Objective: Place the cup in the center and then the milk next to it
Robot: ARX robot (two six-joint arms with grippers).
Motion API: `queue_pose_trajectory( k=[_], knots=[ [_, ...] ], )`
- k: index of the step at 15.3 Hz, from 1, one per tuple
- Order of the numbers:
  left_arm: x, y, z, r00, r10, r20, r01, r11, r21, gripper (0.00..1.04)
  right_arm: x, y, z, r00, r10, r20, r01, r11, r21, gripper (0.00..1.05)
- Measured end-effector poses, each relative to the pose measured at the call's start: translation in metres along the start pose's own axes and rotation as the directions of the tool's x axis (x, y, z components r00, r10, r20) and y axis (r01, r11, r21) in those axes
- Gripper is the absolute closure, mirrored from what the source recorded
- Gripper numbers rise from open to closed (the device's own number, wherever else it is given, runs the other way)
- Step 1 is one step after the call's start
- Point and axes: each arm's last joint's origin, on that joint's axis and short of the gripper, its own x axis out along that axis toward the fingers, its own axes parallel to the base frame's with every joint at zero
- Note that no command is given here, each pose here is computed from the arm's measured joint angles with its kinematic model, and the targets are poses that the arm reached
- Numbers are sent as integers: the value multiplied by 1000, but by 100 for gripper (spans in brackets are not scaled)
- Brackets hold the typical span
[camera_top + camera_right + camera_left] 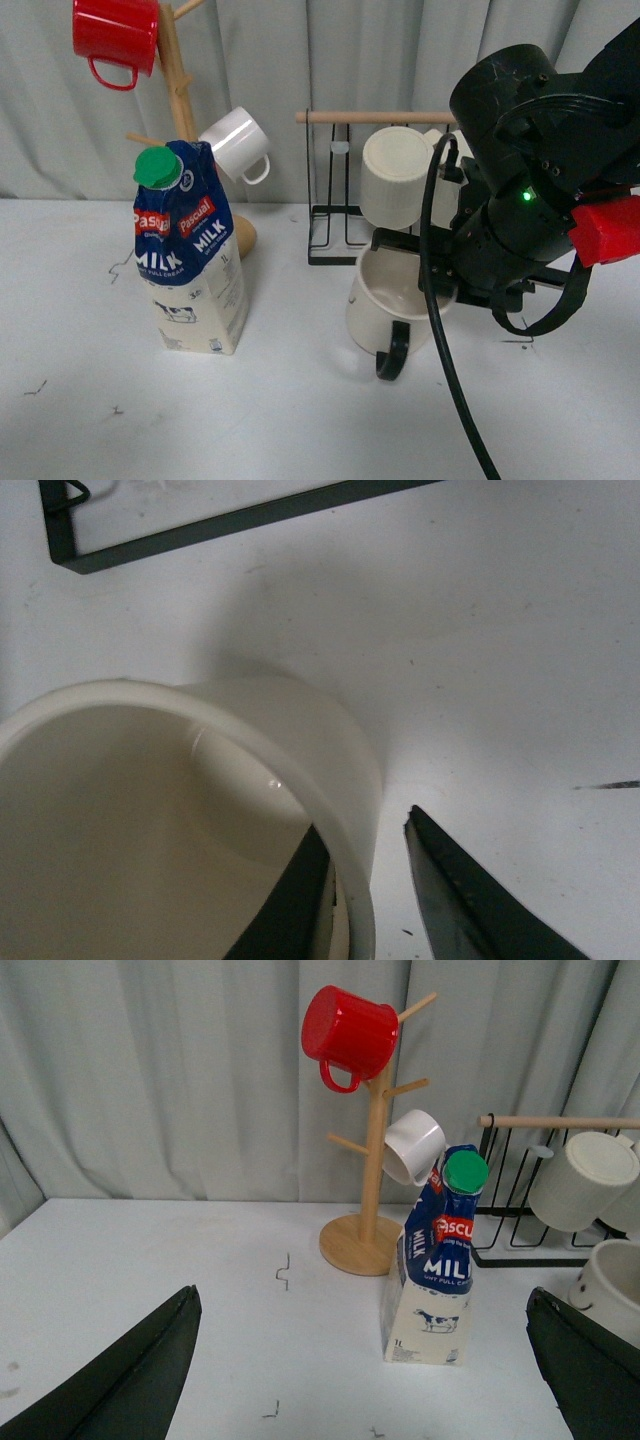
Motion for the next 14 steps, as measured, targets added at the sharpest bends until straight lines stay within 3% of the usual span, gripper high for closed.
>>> queue_pose_trajectory(
  k=[4, 6, 7, 9, 10, 11, 12, 13, 14],
  knots=[
    [0, 0, 0, 1000, 0, 0, 0, 1000, 0, 7, -27, -4, -3, 997, 44, 69, -45, 999, 9, 41],
    [0, 0, 0, 1000, 0, 0, 0, 1000, 0, 7, -76, -10, 1, 968, 71, 239, -81, 996, 29, 19],
    [0, 0, 0, 1000, 0, 0, 0, 1000, 0, 7, -113, -15, -1, 914, 97, 393, -118, 993, 28, 7],
    [0, 0, 0, 1000, 0, 0, 0, 1000, 0, 7, -175, -18, -20, 775, 195, 601, -227, 974, -23, 7],
    [0, 0, 0, 1000, 0, 1, 0, 1000, 0, 7, -184, -17, -18, 659, 194, 726, -223, 973, -57, 12],
    [0, 0, 0, 1000, 0, 1, 0, 1000, 0, 7, -178, -32, -30, 577, 125, 807, -102, 992, -81, 24],
    [0, 0, 0, 1000, 3, -3, -3, 1000, 0, 7, -165, -56, -55, 586, 80, 806, 35, 992, -125, 37],
    [0, 0, 0, 1000, 2, 0, -2, 1000, 0, 7, -165, -71, -67, 572, 60, 818, 98, 985, -141, 48],
    [0, 0, 0, 1000, 1, 0, -1, 1000, 0, 7, -178, -80, -72, 524, 71, 849, 118, 981, -154, 61]
  ],
)
